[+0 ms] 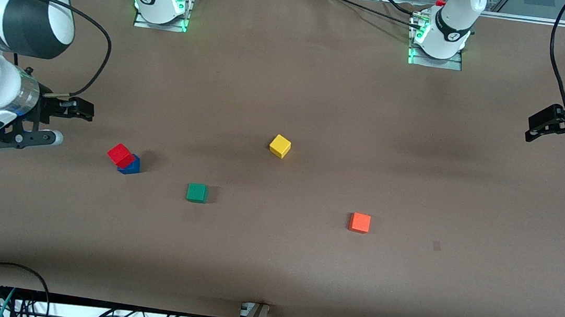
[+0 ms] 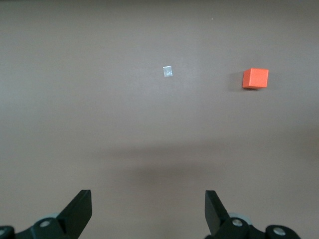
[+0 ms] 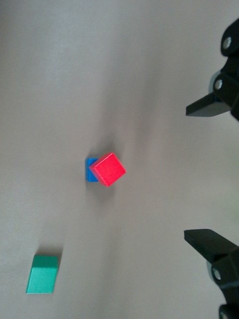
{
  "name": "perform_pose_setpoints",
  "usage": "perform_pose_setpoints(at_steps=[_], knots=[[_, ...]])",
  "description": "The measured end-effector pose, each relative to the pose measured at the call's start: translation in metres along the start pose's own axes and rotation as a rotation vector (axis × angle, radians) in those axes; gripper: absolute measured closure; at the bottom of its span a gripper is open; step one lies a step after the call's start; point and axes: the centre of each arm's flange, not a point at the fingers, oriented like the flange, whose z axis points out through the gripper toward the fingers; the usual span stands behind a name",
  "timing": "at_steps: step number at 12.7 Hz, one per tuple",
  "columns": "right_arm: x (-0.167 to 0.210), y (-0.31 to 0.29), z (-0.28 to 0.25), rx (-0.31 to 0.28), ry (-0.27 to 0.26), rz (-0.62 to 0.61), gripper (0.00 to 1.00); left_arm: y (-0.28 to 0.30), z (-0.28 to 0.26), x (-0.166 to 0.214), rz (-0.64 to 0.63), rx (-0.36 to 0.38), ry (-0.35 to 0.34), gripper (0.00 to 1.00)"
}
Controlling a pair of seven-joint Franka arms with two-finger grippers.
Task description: Pass red block to right arm, stack on blue
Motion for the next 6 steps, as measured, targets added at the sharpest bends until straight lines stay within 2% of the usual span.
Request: perform_pose_setpoints(at_steps=[3,6], knots=[[-0.016,-0.002,-0.022,0.009,-0.07,0.097,0.0,0.0,0.0,0.0,0.0,0.0,0.0,0.0],[-0.028,0.001,-0.044,0.044,-0.048,0.112,0.0,0.0,0.0,0.0,0.0,0.0,-0.001,0.0]])
